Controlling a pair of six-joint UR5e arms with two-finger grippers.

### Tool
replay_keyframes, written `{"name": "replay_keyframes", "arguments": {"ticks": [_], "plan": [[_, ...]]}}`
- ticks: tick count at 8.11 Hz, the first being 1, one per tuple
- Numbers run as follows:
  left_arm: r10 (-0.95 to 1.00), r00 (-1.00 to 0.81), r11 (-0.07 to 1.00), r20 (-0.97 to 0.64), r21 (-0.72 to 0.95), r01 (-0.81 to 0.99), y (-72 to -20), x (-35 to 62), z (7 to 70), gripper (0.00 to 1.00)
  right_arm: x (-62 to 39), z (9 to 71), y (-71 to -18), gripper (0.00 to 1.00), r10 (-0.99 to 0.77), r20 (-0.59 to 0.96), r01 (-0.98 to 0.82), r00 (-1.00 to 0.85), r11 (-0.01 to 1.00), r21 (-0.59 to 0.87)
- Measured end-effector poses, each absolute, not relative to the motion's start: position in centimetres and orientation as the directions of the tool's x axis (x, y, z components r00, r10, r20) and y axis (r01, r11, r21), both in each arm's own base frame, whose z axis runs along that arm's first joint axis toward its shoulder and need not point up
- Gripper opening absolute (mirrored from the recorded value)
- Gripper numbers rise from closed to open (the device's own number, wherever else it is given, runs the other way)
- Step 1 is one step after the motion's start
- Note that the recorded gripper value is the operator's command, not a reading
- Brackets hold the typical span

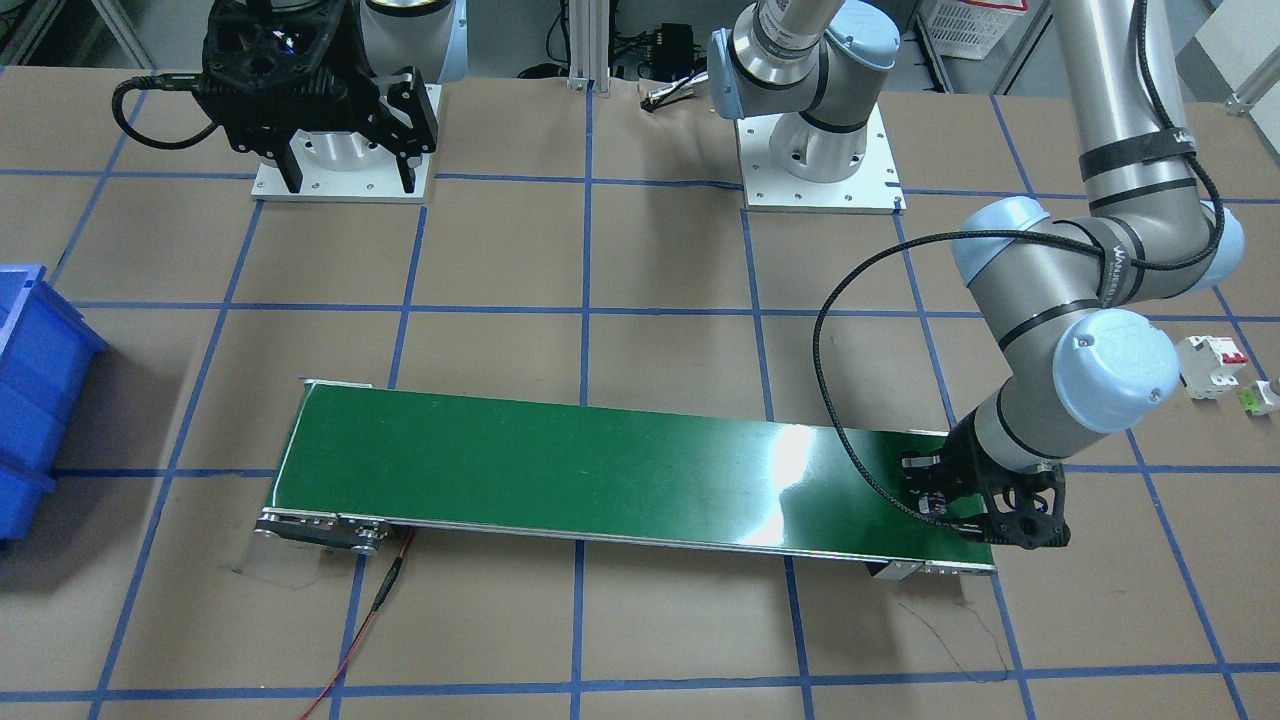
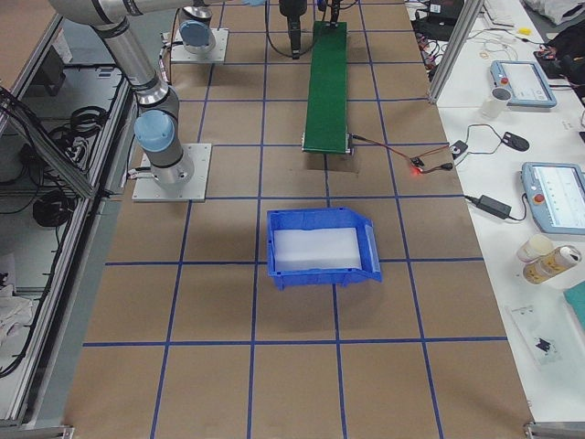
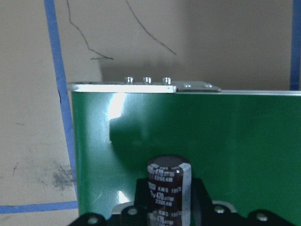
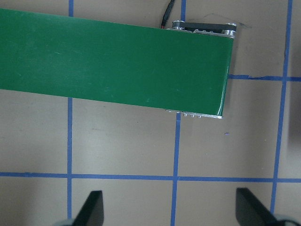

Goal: Move capacitor from left to right
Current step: 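Carry the capacitor with the left gripper over the belt's near end, then lower the capacitor onto the green belt and open the left gripper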

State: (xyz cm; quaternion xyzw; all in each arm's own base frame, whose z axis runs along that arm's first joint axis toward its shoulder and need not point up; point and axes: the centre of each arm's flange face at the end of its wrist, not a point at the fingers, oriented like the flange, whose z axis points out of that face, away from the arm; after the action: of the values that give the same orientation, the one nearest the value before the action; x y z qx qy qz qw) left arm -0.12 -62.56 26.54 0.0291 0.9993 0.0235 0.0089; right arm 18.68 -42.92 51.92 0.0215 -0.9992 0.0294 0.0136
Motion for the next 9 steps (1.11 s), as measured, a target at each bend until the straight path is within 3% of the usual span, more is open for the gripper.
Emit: {"name": "replay_keyframes", "arguments": {"ticks": [4, 8, 9], "plan": [[0.046, -0.999, 0.998, -0.013, 0.053, 0.045, -62.3, -0.8, 26.6, 0.73, 18.7, 51.9, -42.9, 1.0, -0.044, 0.022, -0.045, -0.999, 0.997, -0.058], [0.039, -0.999, 0.999, -0.03, 0.02, 0.039, -61.3, -4.6, 30.6, 1.0, 18.7, 51.8, -42.9, 1.0, -0.058, 0.023, -0.059, -0.998, 0.997, -0.051], [0.026, -0.999, 0.998, -0.026, 0.059, 0.024, -59.8, -6.6, 32.3, 1.0, 18.7, 51.8, -42.9, 1.0, -0.061, 0.023, -0.062, -0.998, 0.997, -0.048]]}}
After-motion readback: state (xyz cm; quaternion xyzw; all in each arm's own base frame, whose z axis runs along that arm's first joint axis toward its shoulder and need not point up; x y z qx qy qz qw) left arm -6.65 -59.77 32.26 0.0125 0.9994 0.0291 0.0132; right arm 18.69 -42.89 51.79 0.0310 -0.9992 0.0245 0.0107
